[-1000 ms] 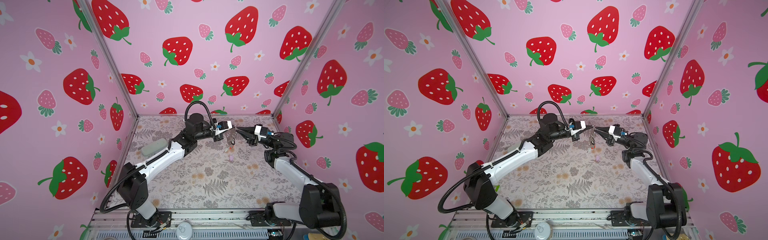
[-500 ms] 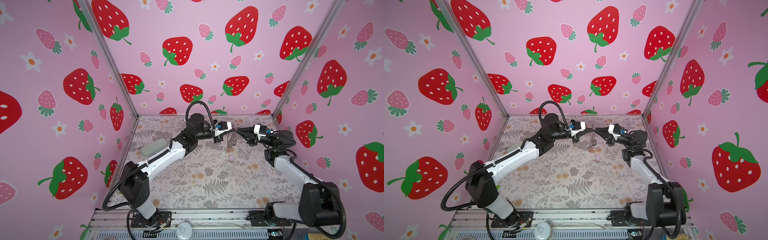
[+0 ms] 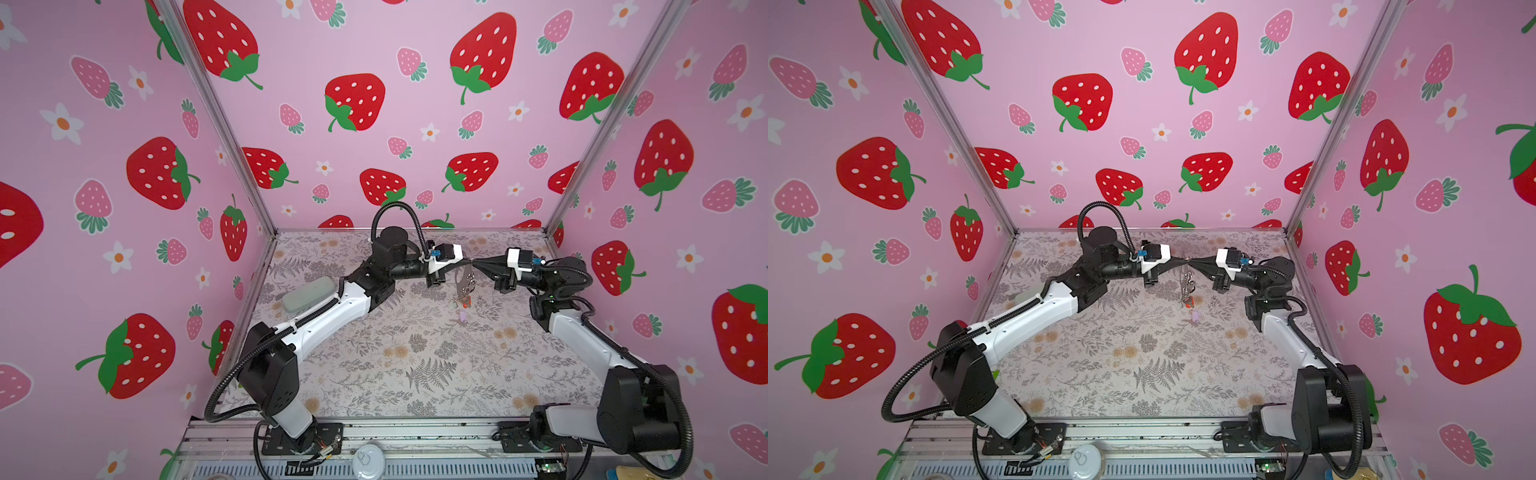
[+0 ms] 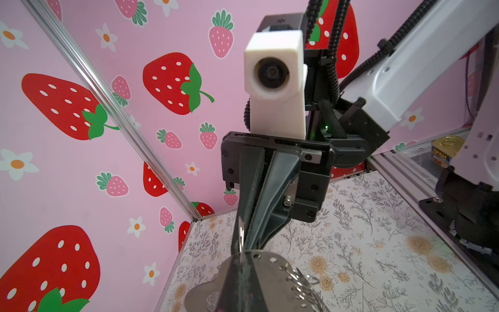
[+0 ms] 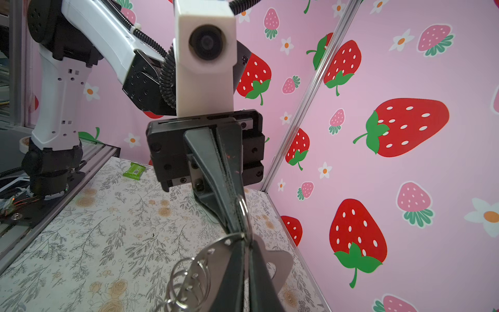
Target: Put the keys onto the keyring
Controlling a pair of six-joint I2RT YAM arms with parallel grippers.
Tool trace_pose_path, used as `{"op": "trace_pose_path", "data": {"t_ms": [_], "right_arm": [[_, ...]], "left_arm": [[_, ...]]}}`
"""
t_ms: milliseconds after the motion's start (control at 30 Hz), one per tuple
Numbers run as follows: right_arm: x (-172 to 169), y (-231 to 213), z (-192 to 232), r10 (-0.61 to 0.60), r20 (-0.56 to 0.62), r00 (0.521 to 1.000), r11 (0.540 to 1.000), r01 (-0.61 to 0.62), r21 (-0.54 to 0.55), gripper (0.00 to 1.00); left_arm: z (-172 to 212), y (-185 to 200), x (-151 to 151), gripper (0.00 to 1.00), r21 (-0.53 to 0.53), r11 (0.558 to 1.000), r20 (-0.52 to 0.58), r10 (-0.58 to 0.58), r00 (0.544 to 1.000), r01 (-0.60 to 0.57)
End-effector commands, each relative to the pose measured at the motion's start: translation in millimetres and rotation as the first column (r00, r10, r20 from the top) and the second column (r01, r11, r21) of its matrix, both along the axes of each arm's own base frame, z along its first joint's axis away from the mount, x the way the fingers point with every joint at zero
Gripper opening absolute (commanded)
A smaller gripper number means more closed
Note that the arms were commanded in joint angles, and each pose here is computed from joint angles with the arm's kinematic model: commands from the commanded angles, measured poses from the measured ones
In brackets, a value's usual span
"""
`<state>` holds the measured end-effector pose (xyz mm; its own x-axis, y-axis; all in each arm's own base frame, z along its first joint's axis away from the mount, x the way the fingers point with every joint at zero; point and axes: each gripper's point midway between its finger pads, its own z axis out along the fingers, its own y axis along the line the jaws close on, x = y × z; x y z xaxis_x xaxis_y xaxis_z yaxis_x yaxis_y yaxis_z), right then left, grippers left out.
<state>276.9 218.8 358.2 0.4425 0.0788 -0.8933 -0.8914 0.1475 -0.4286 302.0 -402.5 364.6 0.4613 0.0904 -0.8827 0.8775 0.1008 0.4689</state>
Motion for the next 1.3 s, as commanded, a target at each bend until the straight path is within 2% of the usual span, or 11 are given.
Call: {"op": "trace_pose_path", "data": {"t_ms": [0,667,1267], "right_arm": [[-5.7,-0.1,11.5,0.018,0.047,0.999,1.0,-0.018,0.0,0.1],[-7.4,2.9,9.9,0.048,0.032,0.998,0.999,-0.048,-0.014,0.13],[-8.2,6.0,8.7,0.072,0.03,0.997,0.997,-0.072,-0.029,0.04]], "left_arm": [[13.0,-0.1,-8.2,0.0,-0.009,0.999,0.037,-0.039,0.999,0.039],[23.6,0.0,-11.9,0.0,-0.029,0.998,0.064,-0.056,0.996,0.058],[22.7,0.0,-11.2,0.0,-0.021,0.999,0.084,-0.04,0.996,0.042]]}}
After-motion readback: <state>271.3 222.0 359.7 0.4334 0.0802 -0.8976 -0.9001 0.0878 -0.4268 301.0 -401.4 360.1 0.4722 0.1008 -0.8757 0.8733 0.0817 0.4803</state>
